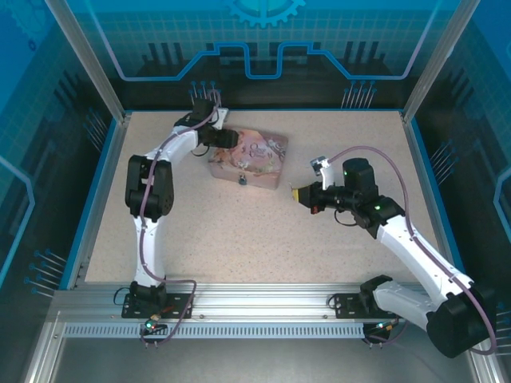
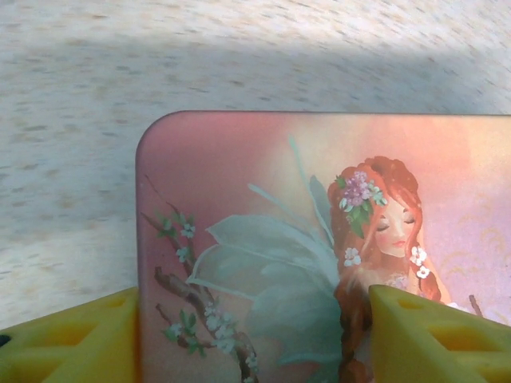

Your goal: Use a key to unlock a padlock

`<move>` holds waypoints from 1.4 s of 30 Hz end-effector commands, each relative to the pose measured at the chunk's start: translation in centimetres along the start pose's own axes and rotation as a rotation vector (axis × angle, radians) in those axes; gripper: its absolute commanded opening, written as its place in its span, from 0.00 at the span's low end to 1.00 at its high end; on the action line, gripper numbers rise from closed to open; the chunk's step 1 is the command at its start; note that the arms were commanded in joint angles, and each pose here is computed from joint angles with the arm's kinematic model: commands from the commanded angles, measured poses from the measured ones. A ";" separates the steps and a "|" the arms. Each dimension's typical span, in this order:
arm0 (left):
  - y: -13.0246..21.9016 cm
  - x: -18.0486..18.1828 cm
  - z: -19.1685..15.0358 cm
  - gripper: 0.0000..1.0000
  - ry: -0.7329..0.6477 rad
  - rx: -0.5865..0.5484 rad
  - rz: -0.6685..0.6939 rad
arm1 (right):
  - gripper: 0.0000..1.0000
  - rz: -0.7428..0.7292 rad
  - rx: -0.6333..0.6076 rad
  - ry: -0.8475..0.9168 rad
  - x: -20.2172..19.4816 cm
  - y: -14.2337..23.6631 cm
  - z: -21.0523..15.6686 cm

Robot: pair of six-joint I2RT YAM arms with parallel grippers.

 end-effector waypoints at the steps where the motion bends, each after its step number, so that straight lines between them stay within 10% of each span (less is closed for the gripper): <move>1: -1.8 -1.8 -8.0 0.66 -0.137 0.338 -0.008 | 0.00 -0.033 -0.007 -0.004 -0.6 0.8 -0.5; 28: 0.7 -11.0 -8.3 0.69 -0.264 0.313 -0.161 | 0.00 -0.070 -0.033 -0.076 -2.2 2.0 -1.4; 42: 13.1 -6.8 1.3 0.95 -0.025 -0.198 -0.182 | 0.00 -0.063 -0.038 -0.126 -2.1 1.7 -0.6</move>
Point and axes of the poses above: each hand's point on the last joint's axis, 136 mm out from that joint toward the fingers, its own y axis back along the fingers, its own x axis along the line the jaws close on, z = x × y, the point moved 6 cm from there along y, back along the fingers, and after that the axes turned 6 degrees about -y, right-handed, at the moved point
